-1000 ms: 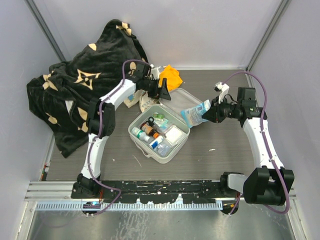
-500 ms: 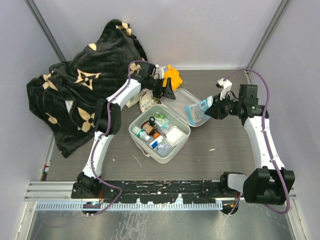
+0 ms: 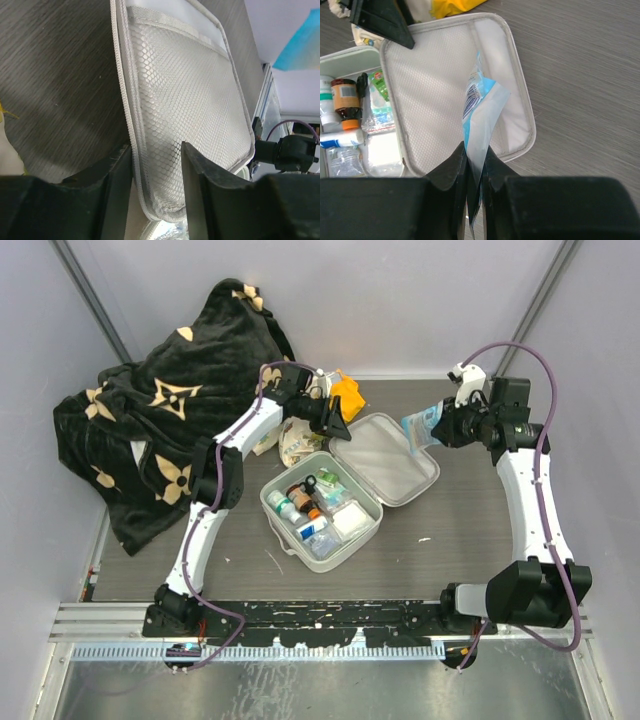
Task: Organize the medicine kit
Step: Pick up the lid from the medicine box, then place the medical item at the medicine box.
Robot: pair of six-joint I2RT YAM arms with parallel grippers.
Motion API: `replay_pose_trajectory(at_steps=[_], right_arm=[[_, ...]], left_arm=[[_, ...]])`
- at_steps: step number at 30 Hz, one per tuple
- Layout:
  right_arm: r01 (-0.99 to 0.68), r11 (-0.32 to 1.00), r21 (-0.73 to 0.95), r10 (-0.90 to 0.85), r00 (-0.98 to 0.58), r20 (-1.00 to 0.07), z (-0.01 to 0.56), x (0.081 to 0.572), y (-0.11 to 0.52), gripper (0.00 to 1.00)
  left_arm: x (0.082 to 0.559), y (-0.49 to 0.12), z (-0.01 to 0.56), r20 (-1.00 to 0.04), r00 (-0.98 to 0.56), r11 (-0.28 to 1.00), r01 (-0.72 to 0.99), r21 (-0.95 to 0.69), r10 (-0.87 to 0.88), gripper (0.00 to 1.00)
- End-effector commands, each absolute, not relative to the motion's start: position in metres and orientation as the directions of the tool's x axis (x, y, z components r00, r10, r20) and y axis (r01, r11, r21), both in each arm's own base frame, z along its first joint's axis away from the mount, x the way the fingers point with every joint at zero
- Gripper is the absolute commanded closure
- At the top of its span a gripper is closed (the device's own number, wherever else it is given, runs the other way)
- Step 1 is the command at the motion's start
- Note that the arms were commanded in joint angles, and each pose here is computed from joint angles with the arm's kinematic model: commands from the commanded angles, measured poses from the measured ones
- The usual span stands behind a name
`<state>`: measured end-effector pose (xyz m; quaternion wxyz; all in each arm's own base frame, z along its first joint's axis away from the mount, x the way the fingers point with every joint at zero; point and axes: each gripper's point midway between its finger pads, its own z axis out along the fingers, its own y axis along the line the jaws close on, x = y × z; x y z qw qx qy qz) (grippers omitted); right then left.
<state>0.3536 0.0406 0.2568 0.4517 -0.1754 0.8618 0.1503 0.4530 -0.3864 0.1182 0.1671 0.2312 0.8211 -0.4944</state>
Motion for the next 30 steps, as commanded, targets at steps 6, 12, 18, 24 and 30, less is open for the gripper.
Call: replay_pose_trajectory(at_steps=[6, 12, 18, 24, 30], right_arm=[[-0.414, 0.910, 0.034, -0.194, -0.496, -0.846, 0.288, 0.367, 0.026, 0.98], [-0.449, 0.893, 0.034, -0.221, -0.503, -0.835, 0.294, 0.369, 0.024, 0.99], [-0.477, 0.877, 0.058, -0.234, -0.528, -0.816, 0.290, 0.367, 0.022, 0.99], [-0.491, 0.868, 0.073, -0.235, -0.537, -0.810, 0.290, 0.362, 0.023, 0.99], [-0.508, 0.859, 0.063, -0.255, -0.532, -0.807, 0.294, 0.359, 0.022, 0.99]], left_arm=[[0.441, -0.393, 0.189, -0.663, -0.711, 0.224, 0.703, -0.675, 0.234, 0.68], [0.434, -0.392, 0.197, -0.689, -0.680, 0.178, 0.732, -0.657, 0.252, 0.76], [0.427, -0.386, 0.204, -0.713, -0.648, 0.135, 0.758, -0.638, 0.269, 0.86], [0.422, -0.383, 0.216, -0.736, -0.621, 0.097, 0.778, -0.620, 0.269, 0.93], [0.417, -0.378, 0.229, -0.755, -0.601, 0.058, 0.791, -0.609, 0.264, 0.96]])
